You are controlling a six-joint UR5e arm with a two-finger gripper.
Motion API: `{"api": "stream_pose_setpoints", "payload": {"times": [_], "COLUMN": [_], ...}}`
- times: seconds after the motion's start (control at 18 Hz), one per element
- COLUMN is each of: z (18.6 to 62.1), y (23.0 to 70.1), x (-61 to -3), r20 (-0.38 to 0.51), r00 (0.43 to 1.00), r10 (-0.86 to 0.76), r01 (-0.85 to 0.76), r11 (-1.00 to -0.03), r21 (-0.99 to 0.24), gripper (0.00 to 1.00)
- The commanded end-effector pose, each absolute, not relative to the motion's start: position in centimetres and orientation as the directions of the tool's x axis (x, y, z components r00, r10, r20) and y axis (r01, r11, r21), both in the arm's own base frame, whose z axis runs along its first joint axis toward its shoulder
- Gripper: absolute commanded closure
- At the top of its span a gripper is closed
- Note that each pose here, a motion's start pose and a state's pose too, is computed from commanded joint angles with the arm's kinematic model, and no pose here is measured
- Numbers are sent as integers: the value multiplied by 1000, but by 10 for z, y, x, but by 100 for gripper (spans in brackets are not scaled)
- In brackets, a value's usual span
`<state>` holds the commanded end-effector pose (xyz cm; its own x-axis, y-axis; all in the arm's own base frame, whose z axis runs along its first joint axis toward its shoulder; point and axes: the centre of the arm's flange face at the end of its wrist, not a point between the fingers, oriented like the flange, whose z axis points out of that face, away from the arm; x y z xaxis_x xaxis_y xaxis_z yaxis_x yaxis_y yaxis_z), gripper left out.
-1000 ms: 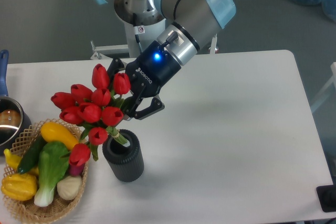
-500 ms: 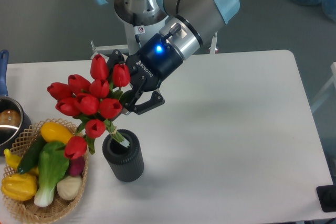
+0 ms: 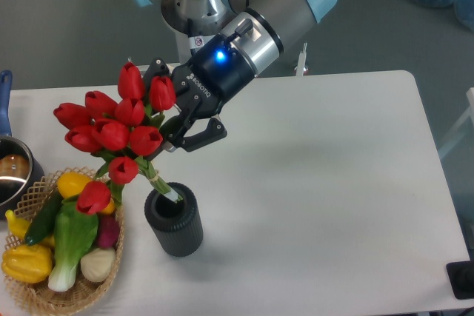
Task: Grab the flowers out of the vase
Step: 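Raise the tulip bouquet clear of the vase and carry it away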
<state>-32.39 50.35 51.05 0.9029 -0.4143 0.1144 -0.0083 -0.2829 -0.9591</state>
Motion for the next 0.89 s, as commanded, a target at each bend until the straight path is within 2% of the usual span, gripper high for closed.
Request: {"api": "stream_pose_setpoints", "payload": {"times": [0.28,0.89], "z": [517,507], "y": [499,437], "x": [-333,-412], "r20": [120,161], "r00": [909,959], "r10": [-399,-233], "r01": [4,89], "r11": [-279,-290], "r21": [-960,-953], "gripper": [51,51]}}
